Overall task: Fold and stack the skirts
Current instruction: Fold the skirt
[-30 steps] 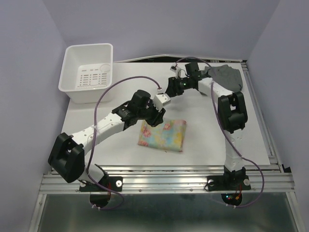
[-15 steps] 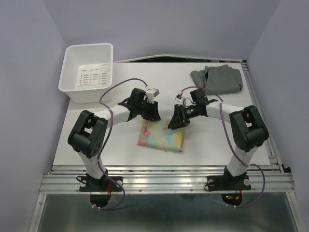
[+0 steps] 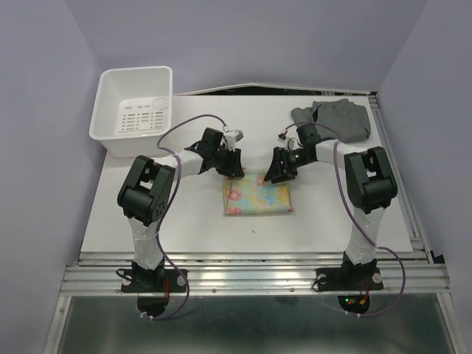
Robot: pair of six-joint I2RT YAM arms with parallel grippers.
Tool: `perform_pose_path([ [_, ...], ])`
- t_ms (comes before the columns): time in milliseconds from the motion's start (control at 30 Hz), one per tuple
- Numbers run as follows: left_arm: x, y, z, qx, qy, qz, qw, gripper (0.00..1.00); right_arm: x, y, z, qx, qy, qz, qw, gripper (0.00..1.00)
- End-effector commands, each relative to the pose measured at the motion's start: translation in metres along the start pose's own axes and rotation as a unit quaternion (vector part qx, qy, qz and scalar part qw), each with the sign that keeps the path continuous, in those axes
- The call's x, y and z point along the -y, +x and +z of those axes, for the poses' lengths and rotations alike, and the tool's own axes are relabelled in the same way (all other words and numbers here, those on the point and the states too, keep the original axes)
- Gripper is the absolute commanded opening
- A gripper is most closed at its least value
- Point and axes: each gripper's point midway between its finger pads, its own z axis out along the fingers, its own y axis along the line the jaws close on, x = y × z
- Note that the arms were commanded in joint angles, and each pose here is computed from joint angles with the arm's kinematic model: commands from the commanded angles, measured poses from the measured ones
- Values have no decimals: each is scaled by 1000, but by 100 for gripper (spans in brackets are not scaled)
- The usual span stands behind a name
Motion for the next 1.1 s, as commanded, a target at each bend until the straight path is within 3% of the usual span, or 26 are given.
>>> perform_pose_path([
  [0,2,-40,-7,33,2,49,998,40,1,-34,-22,36,54,-58,996,59],
  [133,9,-78,-20,70,-11,94,993,42,-33,-53,-39,58,32,-77,995,64],
  [233,16,-101,-44,99,-34,130,986,45,-52,-64,-58,88,48,-96,990,77],
  [367,33,-107,-80,130,-54,184,973,47,-64,-64,-86,130,87,-91,983,85],
  [500,52,-74,-100,106,-98,300,943,47,-47,-36,-97,144,133,-47,980,90],
  [600,57,-48,-105,56,-101,387,915,48,-23,-3,-87,118,150,2,982,91],
  [700,91,-45,-108,67,-109,448,885,48,-6,13,-85,120,144,58,981,91],
  [733,116,-35,-100,66,-99,476,871,48,0,10,-92,135,144,70,978,91],
  [867,155,-10,-73,54,-123,538,832,49,9,0,-110,163,129,112,972,91],
  [1067,178,40,-25,11,-118,587,801,50,19,12,-117,164,112,151,968,91],
])
